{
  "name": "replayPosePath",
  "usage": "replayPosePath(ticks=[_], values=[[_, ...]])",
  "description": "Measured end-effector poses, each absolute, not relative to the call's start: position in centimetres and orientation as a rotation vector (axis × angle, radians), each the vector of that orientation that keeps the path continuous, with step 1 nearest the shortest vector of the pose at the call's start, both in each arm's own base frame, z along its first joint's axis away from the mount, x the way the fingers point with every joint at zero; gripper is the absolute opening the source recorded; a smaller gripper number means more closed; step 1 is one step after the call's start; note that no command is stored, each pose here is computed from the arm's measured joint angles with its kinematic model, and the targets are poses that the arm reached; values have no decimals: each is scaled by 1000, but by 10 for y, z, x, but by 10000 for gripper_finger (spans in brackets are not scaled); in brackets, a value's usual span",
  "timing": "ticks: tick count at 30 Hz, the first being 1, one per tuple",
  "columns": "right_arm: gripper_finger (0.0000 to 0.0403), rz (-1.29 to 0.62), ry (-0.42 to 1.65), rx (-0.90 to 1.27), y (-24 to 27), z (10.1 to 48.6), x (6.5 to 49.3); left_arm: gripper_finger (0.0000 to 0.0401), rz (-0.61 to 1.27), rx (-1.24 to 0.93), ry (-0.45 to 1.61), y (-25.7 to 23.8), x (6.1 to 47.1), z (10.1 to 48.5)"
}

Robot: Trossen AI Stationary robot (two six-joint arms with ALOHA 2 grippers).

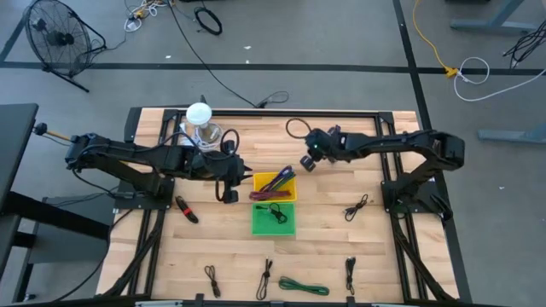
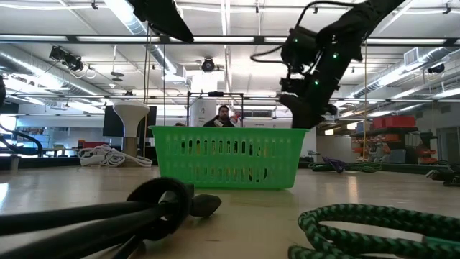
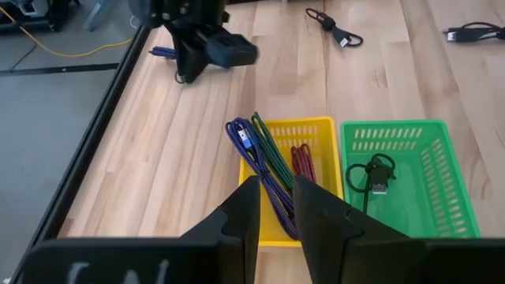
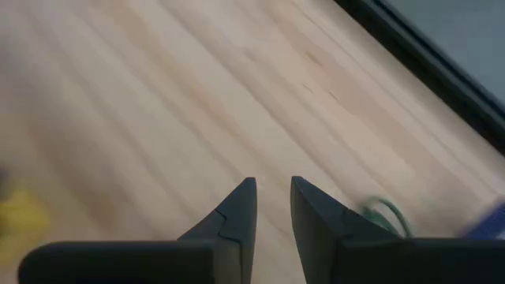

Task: Pick & Place USB Port
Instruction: Put the violet and black USB cable into the yellow bin

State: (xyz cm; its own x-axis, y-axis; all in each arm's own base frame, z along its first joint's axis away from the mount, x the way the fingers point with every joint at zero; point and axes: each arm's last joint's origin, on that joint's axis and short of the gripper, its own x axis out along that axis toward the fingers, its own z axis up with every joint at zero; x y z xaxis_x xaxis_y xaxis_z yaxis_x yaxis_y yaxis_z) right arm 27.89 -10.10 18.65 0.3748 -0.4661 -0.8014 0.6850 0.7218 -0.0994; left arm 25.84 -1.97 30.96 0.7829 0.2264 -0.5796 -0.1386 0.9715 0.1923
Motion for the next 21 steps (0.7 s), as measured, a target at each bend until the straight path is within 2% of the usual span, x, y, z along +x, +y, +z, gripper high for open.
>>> replayPosePath(ticks=[10,21], values=[[88,-929,982,420,-137,182,253,83,198,142,642,-20,258,310],[177,-1056,1062,528,-150,177,233,83,199,141,642,-20,258,310]])
